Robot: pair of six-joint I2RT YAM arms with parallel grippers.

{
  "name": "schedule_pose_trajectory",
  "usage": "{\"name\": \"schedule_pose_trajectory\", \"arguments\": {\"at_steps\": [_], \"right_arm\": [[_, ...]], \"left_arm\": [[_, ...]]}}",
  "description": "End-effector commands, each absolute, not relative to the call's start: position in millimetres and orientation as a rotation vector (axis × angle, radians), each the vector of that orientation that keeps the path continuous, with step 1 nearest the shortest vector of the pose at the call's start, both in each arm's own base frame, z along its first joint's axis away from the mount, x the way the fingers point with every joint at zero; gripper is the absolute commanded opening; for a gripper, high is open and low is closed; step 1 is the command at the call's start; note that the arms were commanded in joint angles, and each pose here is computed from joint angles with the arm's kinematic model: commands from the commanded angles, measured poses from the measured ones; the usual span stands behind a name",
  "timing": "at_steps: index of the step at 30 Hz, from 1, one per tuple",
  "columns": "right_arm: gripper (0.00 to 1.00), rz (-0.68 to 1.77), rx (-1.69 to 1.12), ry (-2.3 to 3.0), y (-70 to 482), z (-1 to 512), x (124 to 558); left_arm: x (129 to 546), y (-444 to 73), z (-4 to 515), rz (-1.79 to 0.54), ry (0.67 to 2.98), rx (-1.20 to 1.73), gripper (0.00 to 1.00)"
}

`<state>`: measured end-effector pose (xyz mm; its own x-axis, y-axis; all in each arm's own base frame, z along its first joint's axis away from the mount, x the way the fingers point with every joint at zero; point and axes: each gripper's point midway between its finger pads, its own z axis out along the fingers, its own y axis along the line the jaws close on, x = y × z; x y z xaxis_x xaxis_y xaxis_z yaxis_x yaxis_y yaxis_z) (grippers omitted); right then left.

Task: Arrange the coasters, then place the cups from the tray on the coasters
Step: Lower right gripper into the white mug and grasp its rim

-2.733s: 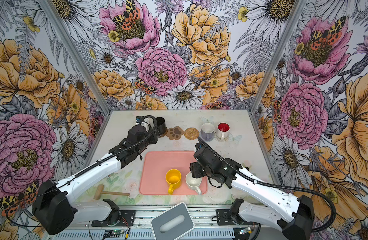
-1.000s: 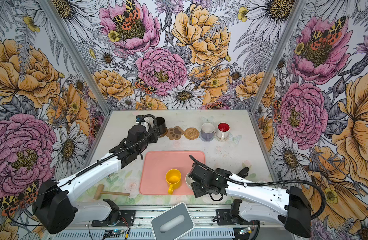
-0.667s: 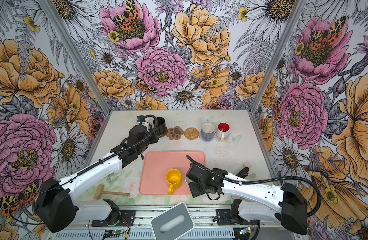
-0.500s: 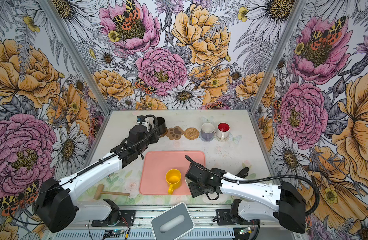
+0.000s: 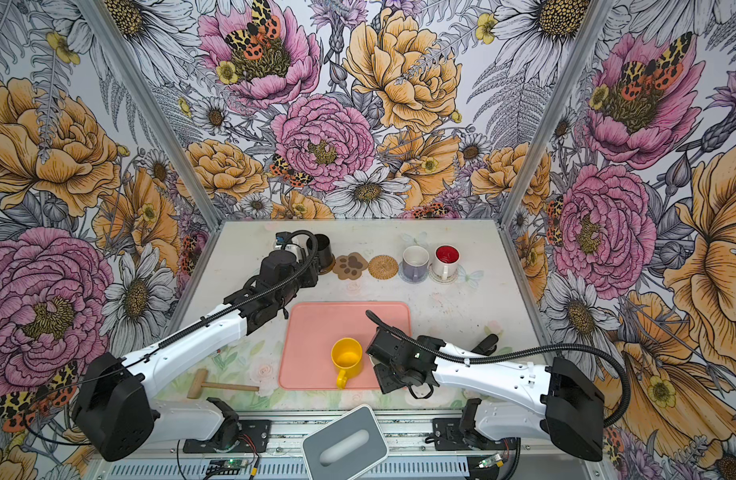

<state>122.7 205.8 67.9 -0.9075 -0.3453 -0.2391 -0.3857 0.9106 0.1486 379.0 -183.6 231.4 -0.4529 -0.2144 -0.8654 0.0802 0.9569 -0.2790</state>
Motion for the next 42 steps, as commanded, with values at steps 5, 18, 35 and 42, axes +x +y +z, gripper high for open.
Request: {"name": "schedule_pose_trajectory", "arguments": {"at_steps": [5, 18, 35, 42], "right_arm": [[0.51, 0.268, -0.527, 2.847, 210, 65, 129], [0.44, 0.254, -0.529, 2.83, 210, 67, 134], [0.27, 0.208, -0.515, 2.821, 207, 65, 139], [0.16, 0.196, -0.519, 2.821, 208, 65, 140]], "left_arm": [[383, -183, 240, -0.328, 1.987, -0.088, 0.5], [384, -185, 239, -0.333, 1.991, -0.082, 0.5], [385, -186, 237, -0.33, 1.996, -0.081, 0.5], [386, -186, 235, -0.328, 2.0, -0.08, 0.5]]}}
